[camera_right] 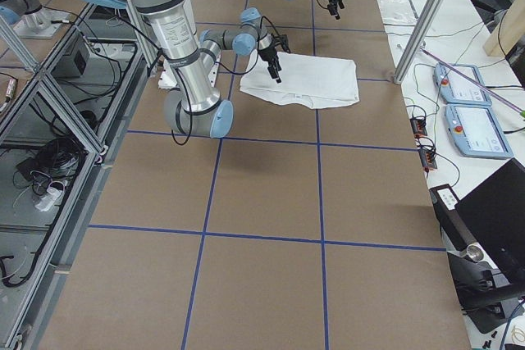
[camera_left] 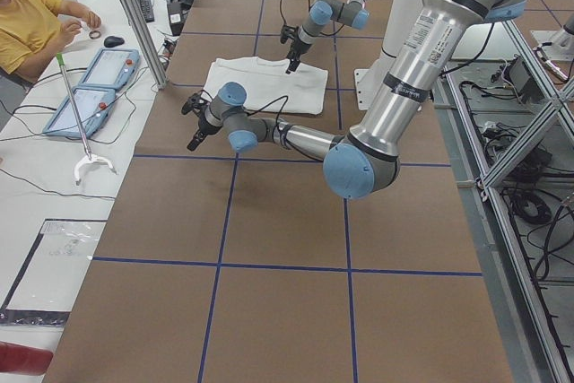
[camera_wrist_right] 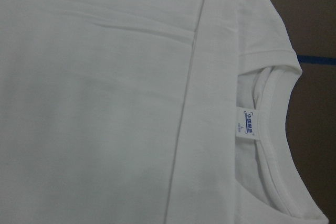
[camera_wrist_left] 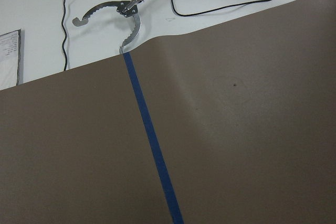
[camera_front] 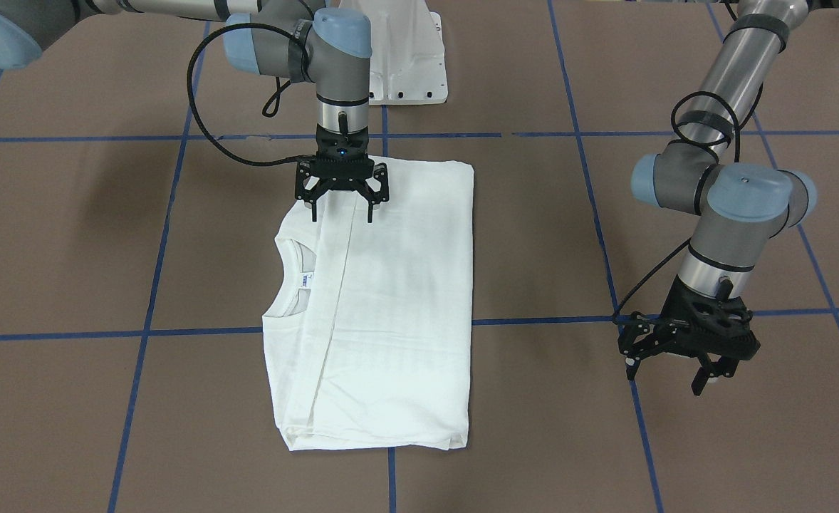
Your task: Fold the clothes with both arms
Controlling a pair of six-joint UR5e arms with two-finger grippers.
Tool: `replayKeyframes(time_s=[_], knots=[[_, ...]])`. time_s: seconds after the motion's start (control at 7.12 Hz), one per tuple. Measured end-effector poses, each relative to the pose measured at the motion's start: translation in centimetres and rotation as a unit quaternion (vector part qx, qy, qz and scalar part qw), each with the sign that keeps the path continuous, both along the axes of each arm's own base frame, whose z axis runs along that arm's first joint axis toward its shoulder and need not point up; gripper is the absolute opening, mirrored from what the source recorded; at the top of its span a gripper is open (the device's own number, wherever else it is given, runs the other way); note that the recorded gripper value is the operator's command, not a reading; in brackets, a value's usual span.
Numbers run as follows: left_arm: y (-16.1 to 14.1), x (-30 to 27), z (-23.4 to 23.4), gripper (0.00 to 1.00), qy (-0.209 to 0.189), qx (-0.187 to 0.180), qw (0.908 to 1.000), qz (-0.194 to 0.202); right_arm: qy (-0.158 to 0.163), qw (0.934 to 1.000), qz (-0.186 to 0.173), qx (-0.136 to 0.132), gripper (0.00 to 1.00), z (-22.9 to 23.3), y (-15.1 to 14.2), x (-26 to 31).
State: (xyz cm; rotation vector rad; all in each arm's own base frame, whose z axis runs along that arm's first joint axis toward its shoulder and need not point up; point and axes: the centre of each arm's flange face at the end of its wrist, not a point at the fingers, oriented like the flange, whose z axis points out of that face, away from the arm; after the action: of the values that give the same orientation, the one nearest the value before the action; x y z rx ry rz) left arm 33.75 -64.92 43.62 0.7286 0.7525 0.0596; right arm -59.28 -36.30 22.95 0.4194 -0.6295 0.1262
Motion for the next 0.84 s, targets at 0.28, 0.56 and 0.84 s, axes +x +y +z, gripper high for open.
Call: replayKeyframes(time_s=[0.28,0.56,0.84], knots=[[0.0,0.1,-0.1,1.0,0.001,0.001,1.0,0.0,0.035,0.999,-0.028,-0.01,1.0,0.8,0.9,-0.7],[0.0,0.1,-0.2,1.0,0.001,0.001,1.0,0.001,0.046,0.9981,-0.038,-0.012,1.0,1.4,1.8,-1.4],[0.0,0.1,-0.2,1.0,0.001,0.001,1.0,0.001,0.049,0.9979,-0.04,-0.013,1.0,1.7,2.2,-1.8]])
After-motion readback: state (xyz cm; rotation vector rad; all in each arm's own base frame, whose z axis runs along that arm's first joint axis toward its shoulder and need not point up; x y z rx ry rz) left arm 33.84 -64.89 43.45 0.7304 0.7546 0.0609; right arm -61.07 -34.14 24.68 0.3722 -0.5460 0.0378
